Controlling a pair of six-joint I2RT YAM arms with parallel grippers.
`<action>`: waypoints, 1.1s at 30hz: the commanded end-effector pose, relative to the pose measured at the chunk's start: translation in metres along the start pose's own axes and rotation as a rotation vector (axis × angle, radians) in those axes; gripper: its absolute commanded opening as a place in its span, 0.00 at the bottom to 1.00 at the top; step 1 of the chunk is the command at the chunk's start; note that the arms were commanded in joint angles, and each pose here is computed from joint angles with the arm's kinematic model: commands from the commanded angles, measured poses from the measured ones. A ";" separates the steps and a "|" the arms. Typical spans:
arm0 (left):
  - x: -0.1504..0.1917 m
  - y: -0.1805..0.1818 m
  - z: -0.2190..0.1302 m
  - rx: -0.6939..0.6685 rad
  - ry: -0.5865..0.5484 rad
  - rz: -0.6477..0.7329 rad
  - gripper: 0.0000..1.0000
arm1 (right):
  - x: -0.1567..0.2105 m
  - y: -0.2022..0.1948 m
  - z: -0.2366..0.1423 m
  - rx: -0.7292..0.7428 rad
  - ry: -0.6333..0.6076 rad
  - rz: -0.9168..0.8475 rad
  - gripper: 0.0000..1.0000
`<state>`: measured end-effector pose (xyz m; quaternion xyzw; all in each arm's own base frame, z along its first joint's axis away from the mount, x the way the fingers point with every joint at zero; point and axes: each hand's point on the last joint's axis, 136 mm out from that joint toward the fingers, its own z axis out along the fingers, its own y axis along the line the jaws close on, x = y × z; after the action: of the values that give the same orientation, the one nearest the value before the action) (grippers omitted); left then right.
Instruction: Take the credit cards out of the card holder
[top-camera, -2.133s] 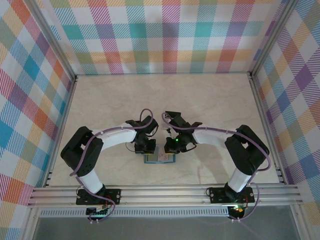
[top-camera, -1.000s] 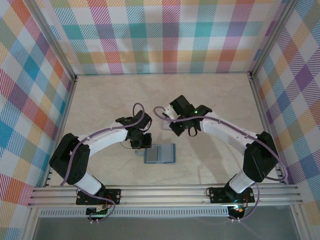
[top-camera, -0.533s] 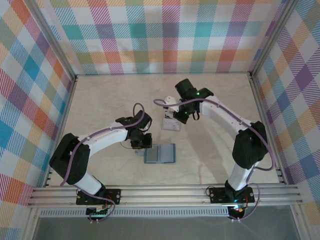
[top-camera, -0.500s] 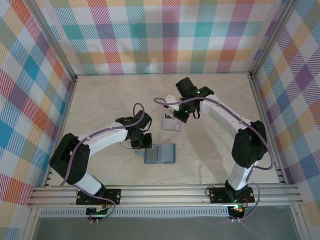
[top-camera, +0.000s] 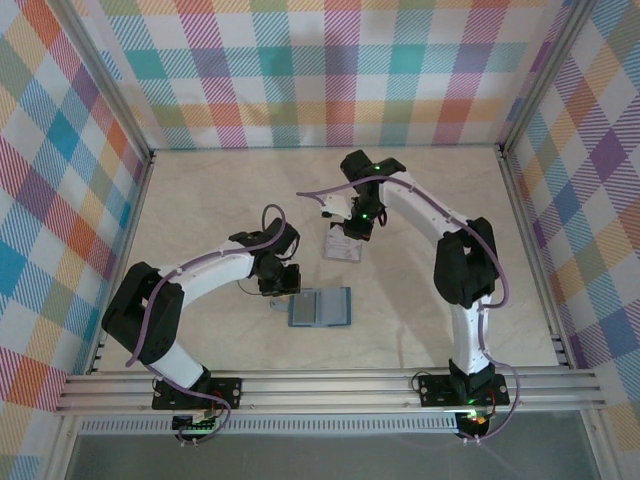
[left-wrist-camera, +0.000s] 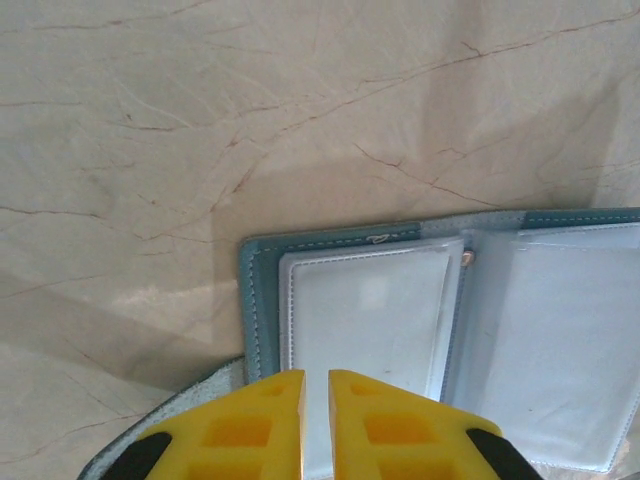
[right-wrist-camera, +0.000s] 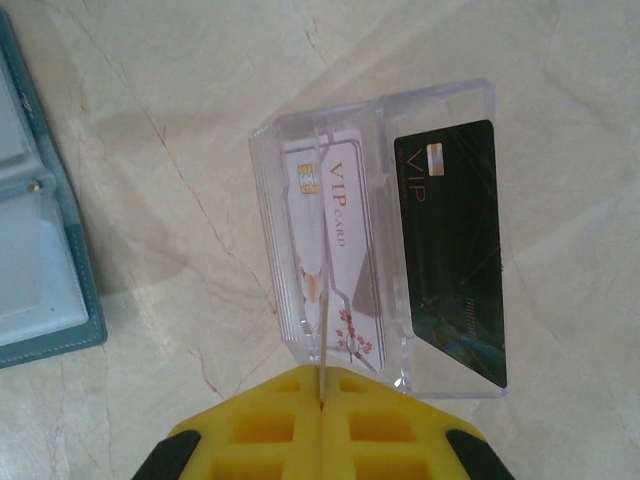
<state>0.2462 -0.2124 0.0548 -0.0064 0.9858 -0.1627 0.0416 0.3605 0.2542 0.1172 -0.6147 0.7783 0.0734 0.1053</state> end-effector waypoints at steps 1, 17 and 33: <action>0.003 0.005 -0.005 0.001 0.012 0.003 0.15 | 0.007 0.000 0.002 -0.037 0.045 -0.031 0.00; 0.011 0.017 -0.008 -0.016 0.013 -0.014 0.15 | 0.010 -0.024 0.020 0.035 0.109 -0.065 0.29; 0.012 0.041 0.009 -0.059 0.039 -0.030 0.15 | -0.047 0.008 -0.040 0.142 -0.252 0.282 0.32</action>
<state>0.2408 -0.1861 0.0449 -0.0228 0.9877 -0.1504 0.0363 0.3739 0.2674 0.1516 -0.5456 0.8111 0.0471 0.2053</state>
